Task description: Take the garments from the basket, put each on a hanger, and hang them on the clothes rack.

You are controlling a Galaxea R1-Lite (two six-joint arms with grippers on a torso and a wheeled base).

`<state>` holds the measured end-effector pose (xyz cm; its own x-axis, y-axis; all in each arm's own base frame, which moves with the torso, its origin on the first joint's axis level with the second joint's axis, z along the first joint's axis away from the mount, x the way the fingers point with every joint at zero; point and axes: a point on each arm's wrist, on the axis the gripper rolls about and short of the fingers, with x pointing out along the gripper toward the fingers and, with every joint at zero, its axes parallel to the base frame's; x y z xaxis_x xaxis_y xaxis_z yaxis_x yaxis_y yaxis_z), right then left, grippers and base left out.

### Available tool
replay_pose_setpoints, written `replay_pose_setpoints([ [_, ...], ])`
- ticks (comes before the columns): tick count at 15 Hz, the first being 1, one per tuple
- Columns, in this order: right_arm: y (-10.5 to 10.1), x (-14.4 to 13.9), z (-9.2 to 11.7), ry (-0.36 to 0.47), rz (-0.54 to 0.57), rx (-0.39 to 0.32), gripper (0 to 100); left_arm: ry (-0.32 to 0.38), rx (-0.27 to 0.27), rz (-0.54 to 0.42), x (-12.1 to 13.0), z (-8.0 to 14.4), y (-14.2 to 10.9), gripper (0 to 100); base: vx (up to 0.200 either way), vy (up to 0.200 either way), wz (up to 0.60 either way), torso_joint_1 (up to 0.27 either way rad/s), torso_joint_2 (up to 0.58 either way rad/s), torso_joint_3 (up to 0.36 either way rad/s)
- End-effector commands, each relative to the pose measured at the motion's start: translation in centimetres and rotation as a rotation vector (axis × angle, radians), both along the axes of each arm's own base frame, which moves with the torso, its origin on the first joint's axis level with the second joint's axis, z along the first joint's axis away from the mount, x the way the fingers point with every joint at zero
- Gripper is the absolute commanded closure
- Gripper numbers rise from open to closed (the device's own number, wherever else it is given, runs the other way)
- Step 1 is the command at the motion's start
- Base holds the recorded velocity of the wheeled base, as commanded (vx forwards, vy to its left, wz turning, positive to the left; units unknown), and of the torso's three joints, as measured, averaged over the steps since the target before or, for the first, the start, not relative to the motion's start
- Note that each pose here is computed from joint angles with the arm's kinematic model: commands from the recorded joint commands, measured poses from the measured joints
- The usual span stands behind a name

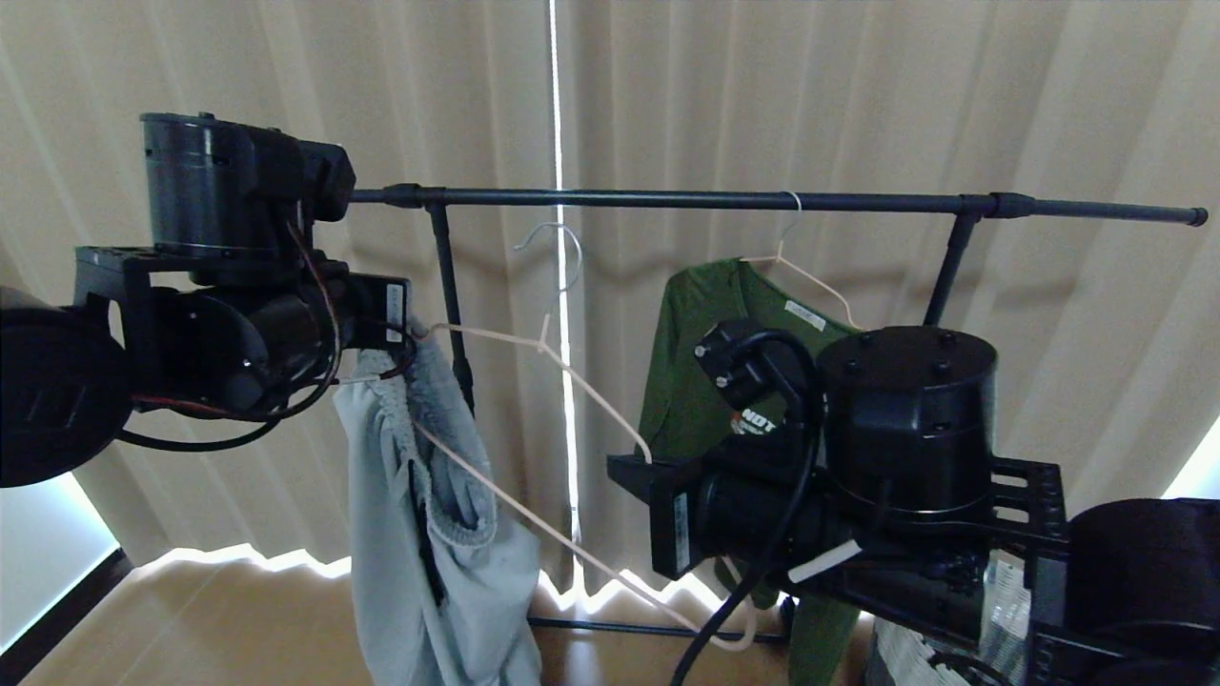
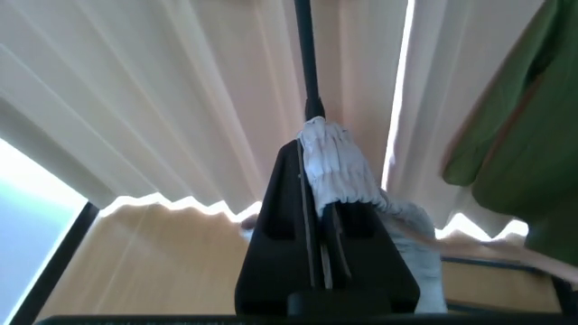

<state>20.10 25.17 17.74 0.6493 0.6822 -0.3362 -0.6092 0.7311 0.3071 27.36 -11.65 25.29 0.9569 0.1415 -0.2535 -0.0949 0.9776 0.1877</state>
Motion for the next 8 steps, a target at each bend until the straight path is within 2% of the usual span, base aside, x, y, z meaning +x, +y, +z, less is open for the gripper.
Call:
replay_pose_setpoints([
  [1, 1.5, 1.1, -1.2, 0.028, -0.005, -0.011, 100, -0.021, -0.016, -0.014, -0.8, 0.6, -0.2, 100, 0.000, 0.000, 0.00, 0.000, 0.00, 0.000],
  [2, 1.5, 1.1, -1.2, 0.028, -0.005, -0.011, 100, -0.021, -0.016, -0.014, -0.8, 0.6, -0.2, 100, 0.000, 0.000, 0.00, 0.000, 0.00, 0.000],
  [4, 2.8, 2.2, -1.7, 0.030, -0.007, -0.006, 100, -0.038, -0.059, -0.055, -1.8, 1.1, -1.2, 100, 0.000, 0.000, 0.00, 0.000, 0.00, 0.000],
  [8, 3.3, 2.8, -1.4, 0.031, -0.017, 0.018, 100, -0.044, -0.107, -0.122, -3.8, 1.3, -2.5, 100, 0.000, 0.000, 0.00, 0.000, 0.00, 0.000],
])
